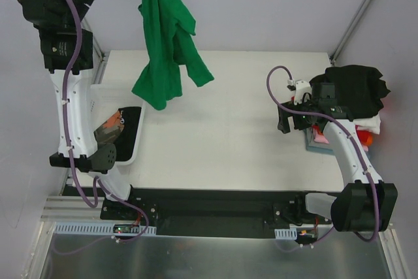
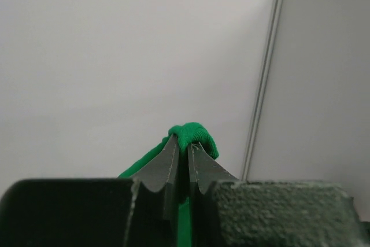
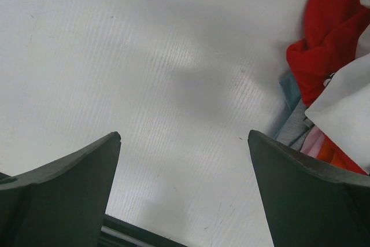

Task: Fold and stack the t-shirts
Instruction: Move the tshirt to the center of the board

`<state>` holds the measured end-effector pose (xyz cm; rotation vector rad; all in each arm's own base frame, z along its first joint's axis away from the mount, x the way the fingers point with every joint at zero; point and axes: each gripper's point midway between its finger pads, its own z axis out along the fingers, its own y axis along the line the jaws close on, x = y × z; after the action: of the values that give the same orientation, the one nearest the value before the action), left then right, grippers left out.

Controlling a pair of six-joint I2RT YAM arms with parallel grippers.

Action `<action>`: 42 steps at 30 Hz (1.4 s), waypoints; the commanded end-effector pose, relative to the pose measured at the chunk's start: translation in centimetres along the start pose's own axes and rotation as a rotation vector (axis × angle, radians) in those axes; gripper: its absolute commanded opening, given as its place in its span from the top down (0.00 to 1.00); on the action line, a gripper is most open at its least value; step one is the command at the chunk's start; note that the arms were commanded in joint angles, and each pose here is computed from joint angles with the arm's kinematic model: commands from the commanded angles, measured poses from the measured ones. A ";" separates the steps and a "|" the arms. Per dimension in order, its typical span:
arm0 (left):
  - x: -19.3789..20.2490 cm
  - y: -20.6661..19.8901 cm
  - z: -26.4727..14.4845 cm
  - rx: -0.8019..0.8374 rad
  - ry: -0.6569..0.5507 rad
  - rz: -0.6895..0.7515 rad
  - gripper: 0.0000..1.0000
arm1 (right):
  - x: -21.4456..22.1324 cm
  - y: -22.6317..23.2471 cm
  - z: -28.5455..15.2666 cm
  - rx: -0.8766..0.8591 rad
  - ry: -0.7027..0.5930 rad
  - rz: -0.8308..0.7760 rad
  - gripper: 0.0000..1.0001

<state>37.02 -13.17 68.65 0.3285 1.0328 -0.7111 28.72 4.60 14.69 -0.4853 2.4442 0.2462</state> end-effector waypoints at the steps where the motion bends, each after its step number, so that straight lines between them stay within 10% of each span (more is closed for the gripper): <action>1: -6.1 -4.4 -1.0 0.115 -0.183 -0.052 1.00 | -1.4 0.3 -0.6 -0.020 -0.036 -0.015 0.03; 22: 12.9 -2.8 3.3 0.177 0.187 -0.232 1.00 | -1.0 0.3 -0.1 -0.032 -0.012 -0.009 0.03; 42: 22.6 -4.7 2.7 0.106 0.435 0.323 1.00 | -1.0 0.4 0.0 -0.042 -0.008 -0.013 0.04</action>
<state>44.42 -27.60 47.18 0.6857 1.4467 -0.5483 28.62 4.81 13.98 -0.4925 2.4713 0.2699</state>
